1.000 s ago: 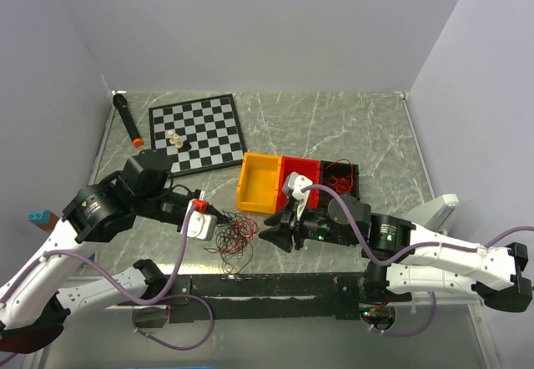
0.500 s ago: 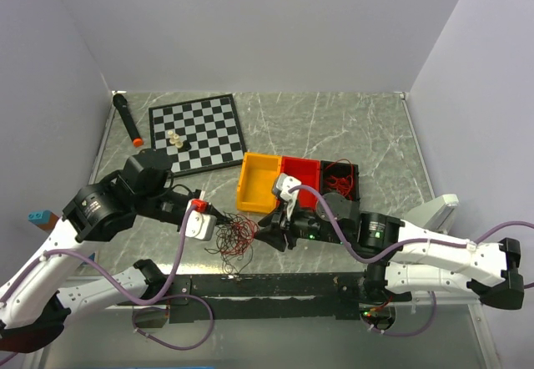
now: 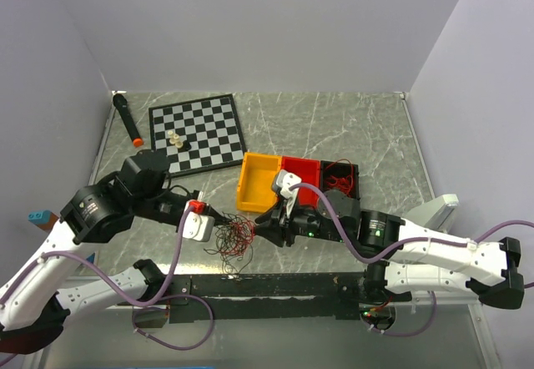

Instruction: Untangle the cables

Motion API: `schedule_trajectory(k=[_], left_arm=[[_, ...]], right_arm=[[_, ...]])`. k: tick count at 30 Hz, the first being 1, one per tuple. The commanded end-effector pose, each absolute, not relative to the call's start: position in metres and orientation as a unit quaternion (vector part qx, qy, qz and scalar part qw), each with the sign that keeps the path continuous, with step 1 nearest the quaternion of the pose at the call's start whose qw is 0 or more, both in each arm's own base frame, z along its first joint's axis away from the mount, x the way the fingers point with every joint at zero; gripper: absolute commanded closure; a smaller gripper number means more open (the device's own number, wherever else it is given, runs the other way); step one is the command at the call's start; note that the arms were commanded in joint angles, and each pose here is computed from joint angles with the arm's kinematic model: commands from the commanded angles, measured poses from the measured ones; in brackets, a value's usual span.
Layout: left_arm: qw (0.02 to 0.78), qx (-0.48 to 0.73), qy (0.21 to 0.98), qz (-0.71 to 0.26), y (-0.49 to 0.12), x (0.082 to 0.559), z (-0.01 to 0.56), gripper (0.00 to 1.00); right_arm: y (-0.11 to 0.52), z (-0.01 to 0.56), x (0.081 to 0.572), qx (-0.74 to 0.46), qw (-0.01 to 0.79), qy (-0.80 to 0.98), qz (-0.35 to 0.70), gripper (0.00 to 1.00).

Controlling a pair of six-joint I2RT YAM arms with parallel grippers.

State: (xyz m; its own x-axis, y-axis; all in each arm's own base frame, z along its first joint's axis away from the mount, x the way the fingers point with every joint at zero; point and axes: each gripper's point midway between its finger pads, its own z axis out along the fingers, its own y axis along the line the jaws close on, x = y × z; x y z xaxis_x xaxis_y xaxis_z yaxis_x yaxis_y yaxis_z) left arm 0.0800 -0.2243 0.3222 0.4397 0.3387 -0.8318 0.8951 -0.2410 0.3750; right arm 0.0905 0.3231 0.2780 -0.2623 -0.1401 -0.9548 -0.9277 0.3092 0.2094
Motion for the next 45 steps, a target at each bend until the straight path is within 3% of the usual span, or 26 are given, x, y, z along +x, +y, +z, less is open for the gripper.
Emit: schedule_trajectory(k=[1,10,25,35,45], left_arm=[[0.454,0.724,0.405,-0.325,-0.226,0.074,0.329,0.99],[0.442,0.731,0.419,-0.307,-0.221,0.078,0.310,0.99],[0.380,0.776,0.456,-0.213,-0.190,0.095,0.219,0.99],[0.307,0.831,0.454,-0.096,-0.146,0.112,0.141,0.99],[0.290,0.848,0.440,-0.052,-0.129,0.116,0.118,0.99]], right_arm=[[0.330,0.312,0.094,-0.390,0.485,0.639,0.452,0.67],[0.315,0.316,0.101,-0.371,0.503,0.649,0.435,1.00],[0.189,0.342,0.153,-0.193,0.618,0.707,0.285,1.00],[0.089,0.439,0.183,-0.049,0.736,0.657,0.154,1.00],[0.021,0.515,0.187,0.039,0.796,0.602,0.037,1.00]])
